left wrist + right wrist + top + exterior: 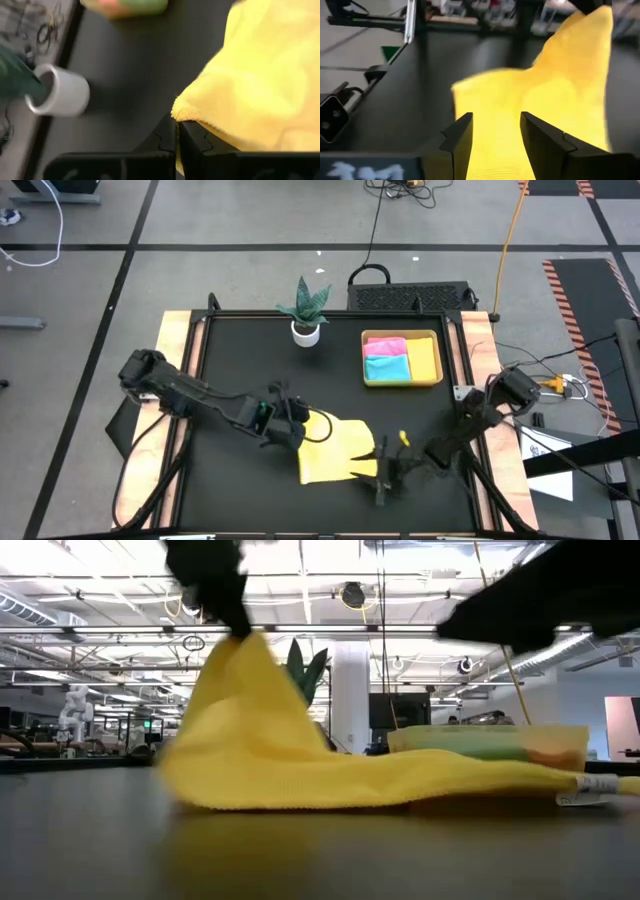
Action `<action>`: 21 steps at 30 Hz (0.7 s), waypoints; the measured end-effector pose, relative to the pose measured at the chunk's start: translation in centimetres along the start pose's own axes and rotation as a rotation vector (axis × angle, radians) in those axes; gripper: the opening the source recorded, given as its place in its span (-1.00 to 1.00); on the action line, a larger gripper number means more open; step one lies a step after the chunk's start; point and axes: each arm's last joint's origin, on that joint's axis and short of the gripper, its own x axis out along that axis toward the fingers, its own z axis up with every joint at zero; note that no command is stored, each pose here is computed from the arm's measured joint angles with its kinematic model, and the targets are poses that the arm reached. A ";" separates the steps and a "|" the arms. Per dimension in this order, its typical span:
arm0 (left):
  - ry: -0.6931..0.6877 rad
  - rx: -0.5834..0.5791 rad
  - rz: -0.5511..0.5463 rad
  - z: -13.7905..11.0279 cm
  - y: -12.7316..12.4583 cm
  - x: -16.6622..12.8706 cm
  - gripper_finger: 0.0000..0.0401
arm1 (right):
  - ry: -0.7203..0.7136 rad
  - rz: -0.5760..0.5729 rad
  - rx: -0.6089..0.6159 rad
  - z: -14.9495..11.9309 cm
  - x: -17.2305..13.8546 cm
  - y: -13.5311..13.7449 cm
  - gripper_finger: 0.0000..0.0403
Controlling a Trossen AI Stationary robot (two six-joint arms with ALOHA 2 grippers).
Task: Fold microfiber towels
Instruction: Fold the yellow microfiber cloth
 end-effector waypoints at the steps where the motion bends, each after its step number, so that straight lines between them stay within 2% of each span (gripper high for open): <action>1: 0.015 -0.012 0.005 -0.8 -0.3 0.7 -0.95 | 0.026 0.026 0.039 -0.1 0.6 -0.5 -0.21; 5: 0.090 -0.037 0.029 -4.3 -1.4 2.7 -0.88 | 0.108 0.117 0.193 -0.3 2.8 -2.4 -0.10; 8: 0.133 -0.056 0.049 -6.4 -2.0 3.4 -0.89 | 0.142 0.147 0.232 0.1 5.0 -2.8 0.00; 13: 0.173 -0.050 0.069 -8.8 -2.7 3.8 -0.97 | 0.238 0.148 0.198 0.6 9.2 -1.8 0.08; 16: 0.187 -0.049 0.085 -9.6 -3.0 3.8 -0.94 | 0.298 0.244 0.141 1.2 11.2 -1.1 0.07; 19: 0.189 -0.024 0.114 -10.2 -3.1 3.5 -0.86 | 0.388 0.340 0.062 1.7 11.8 -0.6 0.03; 21: 0.188 0.008 0.135 -10.4 -3.2 3.2 -0.83 | 0.449 0.342 0.020 2.1 11.4 -0.6 0.01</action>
